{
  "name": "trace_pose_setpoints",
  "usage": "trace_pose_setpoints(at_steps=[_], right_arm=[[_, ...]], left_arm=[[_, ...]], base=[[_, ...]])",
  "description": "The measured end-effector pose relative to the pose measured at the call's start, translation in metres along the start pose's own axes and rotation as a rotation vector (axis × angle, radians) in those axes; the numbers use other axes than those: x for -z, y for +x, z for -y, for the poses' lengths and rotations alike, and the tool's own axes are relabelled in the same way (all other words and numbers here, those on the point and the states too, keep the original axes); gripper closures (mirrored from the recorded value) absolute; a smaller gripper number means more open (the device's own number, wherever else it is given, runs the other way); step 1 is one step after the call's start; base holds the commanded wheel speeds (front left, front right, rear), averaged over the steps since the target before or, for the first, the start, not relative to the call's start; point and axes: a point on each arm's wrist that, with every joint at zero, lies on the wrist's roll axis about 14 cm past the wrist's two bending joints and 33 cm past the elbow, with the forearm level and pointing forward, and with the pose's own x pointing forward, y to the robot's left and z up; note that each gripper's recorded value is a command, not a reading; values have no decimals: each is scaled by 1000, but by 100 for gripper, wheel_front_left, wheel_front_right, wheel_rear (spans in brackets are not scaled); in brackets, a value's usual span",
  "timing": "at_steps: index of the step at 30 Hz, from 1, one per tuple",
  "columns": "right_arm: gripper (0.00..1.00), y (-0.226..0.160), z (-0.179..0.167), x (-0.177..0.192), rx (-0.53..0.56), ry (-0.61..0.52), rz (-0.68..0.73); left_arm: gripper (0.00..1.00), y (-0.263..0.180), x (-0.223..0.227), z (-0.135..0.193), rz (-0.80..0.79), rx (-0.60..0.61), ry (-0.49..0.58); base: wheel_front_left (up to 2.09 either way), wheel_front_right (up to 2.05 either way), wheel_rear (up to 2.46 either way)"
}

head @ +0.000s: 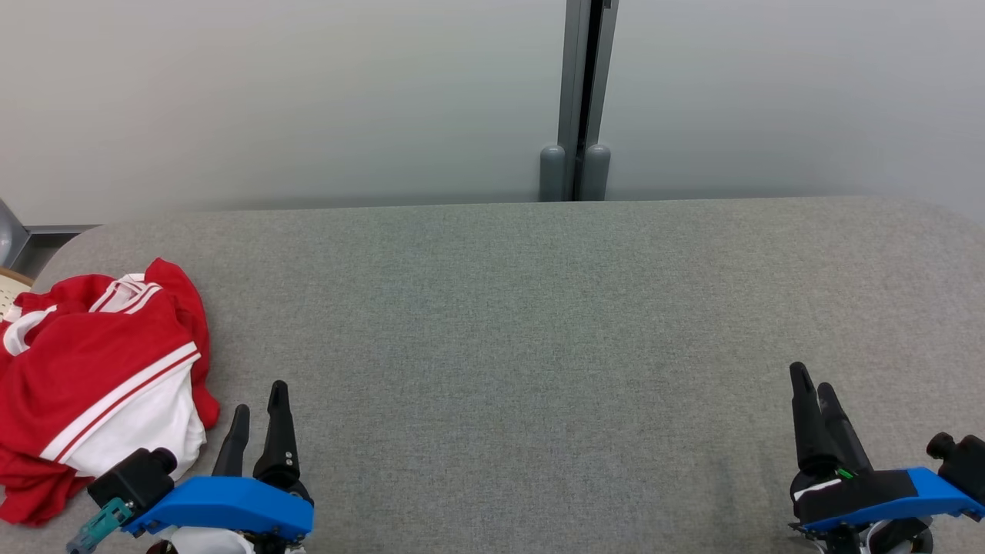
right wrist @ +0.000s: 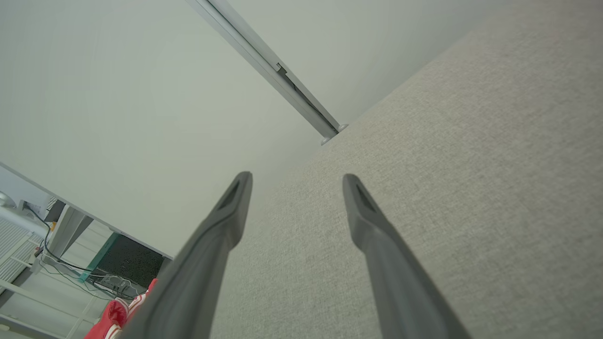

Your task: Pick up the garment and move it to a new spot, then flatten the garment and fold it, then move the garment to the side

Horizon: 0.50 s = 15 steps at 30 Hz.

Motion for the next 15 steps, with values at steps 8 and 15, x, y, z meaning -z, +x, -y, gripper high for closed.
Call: trace_pose_setpoints(at_steps=[8, 15], right_arm=[[0, 1, -2, 0, -13, -103, 2], [0, 0, -4, 1, -23, -181, -1]], left_arm=[[0, 0, 0, 4, 11, 13, 114], [0, -2, 1, 6, 18, 25, 201]], base=[[0, 0, 0], [0, 0, 0]])
